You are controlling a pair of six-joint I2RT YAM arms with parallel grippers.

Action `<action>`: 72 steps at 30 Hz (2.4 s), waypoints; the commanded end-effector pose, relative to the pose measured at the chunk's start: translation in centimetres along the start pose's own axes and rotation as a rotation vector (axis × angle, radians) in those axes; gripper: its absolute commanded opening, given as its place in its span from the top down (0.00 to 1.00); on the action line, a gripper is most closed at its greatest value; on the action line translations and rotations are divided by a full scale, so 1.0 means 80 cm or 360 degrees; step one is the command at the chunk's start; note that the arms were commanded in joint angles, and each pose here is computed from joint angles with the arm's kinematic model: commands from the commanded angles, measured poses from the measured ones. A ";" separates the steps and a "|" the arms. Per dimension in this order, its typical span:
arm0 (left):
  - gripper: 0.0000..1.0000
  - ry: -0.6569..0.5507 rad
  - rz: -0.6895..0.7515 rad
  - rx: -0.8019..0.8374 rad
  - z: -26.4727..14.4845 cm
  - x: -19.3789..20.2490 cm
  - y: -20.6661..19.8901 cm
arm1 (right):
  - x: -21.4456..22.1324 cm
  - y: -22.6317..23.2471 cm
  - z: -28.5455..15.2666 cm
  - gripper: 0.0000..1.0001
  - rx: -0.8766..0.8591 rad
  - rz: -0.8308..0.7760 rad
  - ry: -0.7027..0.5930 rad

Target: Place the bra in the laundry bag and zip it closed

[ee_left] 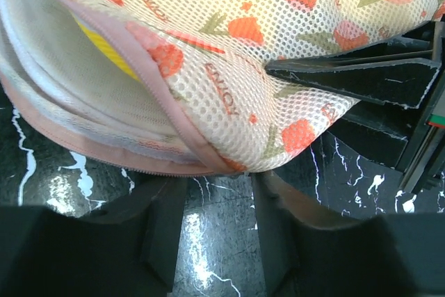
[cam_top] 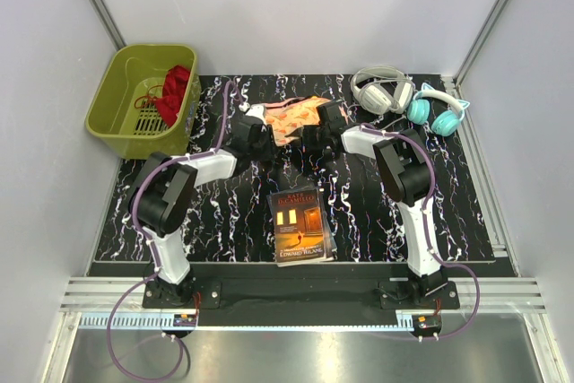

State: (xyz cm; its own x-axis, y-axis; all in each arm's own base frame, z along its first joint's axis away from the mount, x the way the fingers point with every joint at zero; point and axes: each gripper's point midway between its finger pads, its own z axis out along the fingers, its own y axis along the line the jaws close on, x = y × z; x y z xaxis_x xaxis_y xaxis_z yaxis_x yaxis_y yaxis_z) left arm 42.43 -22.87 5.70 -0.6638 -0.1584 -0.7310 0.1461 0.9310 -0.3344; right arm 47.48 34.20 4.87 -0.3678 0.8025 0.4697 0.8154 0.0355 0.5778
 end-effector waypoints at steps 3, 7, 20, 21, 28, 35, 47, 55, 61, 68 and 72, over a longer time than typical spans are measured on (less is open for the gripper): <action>0.75 -0.0140 0.0035 0.0074 0.012 -0.039 -0.021 | 0.021 0.008 -0.017 0.86 -0.0002 0.0038 0.0009; 0.94 -0.0159 0.0021 0.0079 0.011 -0.044 -0.023 | 0.022 0.010 -0.019 0.87 -0.0010 0.0030 0.0001; 1.00 0.0090 -0.0180 0.0073 -0.013 0.000 0.032 | 0.003 0.006 -0.019 1.00 -0.0031 -0.0248 -0.0067; 1.00 0.0114 -0.0193 0.0102 -0.015 0.003 0.031 | 0.001 0.003 -0.020 1.00 -0.0029 -0.0324 -0.0069; 1.00 0.0243 -0.0200 0.0203 -0.034 0.011 0.035 | -0.043 -0.001 -0.030 1.00 -0.0005 -0.0696 -0.0083; 1.00 0.0399 -0.0205 0.0409 -0.033 0.029 0.016 | -0.072 -0.001 -0.045 0.97 0.0013 -0.1161 0.0065; 1.00 0.0395 -0.0501 0.0731 -0.033 0.017 -0.058 | -0.023 -0.032 -0.092 0.14 0.0089 -0.1014 0.0363; 1.00 0.0445 -0.0558 0.0836 -0.026 0.021 -0.107 | 0.017 -0.037 -0.084 0.12 -0.0017 -0.0938 0.0436; 1.00 0.0495 -0.0559 0.0799 -0.024 0.031 -0.110 | -0.002 -0.034 -0.065 0.52 0.0000 -0.0930 0.0298; 1.00 0.0601 -0.0573 0.0405 -0.018 0.043 -0.032 | -0.037 -0.052 -0.053 0.99 0.0084 -0.0998 0.0240; 1.00 0.0626 -0.0575 0.0220 -0.028 0.042 0.035 | -0.056 -0.051 -0.054 1.00 0.0101 -0.1093 0.0232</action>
State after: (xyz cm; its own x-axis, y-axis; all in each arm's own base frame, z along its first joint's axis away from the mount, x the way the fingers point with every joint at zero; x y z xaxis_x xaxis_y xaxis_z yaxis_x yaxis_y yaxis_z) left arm 38.00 -26.76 4.77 -0.9226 -0.2550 -0.2896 0.0357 0.6909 -0.7221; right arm 41.57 30.34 4.08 -0.8468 0.4923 0.2016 0.4602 0.4877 0.7419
